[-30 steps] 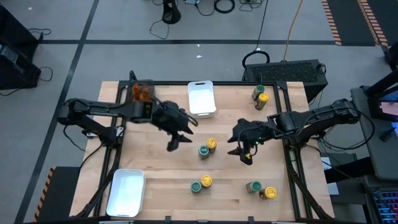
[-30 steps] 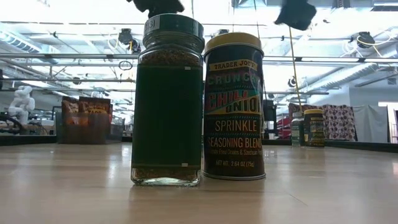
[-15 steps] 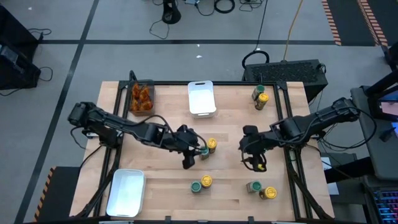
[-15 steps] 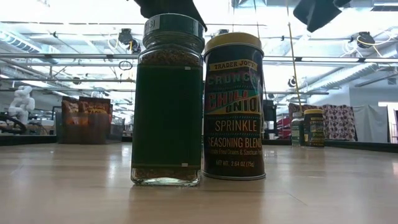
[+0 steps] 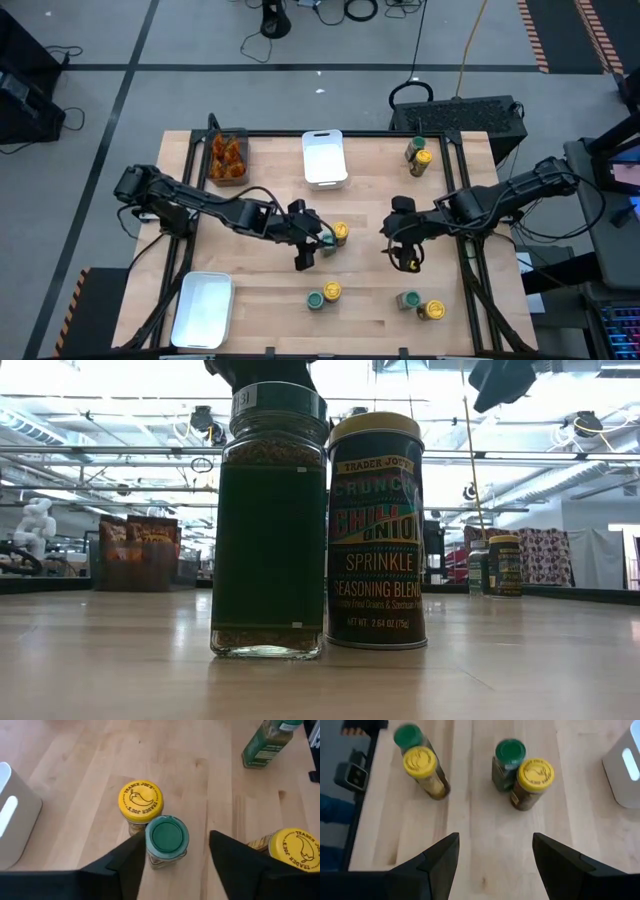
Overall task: Sort spices by type
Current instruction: Put the middle green seasoning bottle into the top white bin
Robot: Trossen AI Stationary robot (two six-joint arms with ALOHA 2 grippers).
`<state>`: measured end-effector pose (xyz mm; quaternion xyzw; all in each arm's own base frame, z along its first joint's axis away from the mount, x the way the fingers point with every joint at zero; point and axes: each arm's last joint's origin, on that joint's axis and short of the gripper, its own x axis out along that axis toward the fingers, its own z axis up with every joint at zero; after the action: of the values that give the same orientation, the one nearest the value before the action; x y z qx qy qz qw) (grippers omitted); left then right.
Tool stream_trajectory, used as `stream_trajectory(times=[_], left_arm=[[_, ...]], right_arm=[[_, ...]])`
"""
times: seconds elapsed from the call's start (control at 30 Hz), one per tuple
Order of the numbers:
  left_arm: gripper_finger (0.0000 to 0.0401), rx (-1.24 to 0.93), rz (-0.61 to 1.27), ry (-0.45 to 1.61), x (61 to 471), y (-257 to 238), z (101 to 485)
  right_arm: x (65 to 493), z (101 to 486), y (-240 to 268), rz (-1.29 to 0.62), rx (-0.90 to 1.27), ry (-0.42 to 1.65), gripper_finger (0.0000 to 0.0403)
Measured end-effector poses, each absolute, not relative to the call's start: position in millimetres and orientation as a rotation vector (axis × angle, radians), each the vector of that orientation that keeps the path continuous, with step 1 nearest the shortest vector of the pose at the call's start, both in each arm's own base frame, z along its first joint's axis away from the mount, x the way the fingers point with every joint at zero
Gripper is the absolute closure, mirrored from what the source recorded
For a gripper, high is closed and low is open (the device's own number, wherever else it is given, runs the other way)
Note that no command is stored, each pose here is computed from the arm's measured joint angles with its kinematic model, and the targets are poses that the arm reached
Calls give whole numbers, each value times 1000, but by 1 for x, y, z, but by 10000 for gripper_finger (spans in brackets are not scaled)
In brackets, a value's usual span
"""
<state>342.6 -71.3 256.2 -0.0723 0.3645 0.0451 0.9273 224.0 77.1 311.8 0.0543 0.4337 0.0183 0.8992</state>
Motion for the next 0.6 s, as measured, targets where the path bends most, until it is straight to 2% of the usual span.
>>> stream_trajectory(times=[0.27, 0.4, 0.6], left_arm=[[69, -81, 74, 762, 352, -72, 243], [51, -66, 78, 788, 360, -73, 227], [49, -65, 85, 799, 369, -75, 210]], right_arm=[[226, 314, 77, 17, 115, 860, 167], [227, 314, 76, -10, 103, 852, 167], [227, 314, 75, -27, 94, 850, 167]])
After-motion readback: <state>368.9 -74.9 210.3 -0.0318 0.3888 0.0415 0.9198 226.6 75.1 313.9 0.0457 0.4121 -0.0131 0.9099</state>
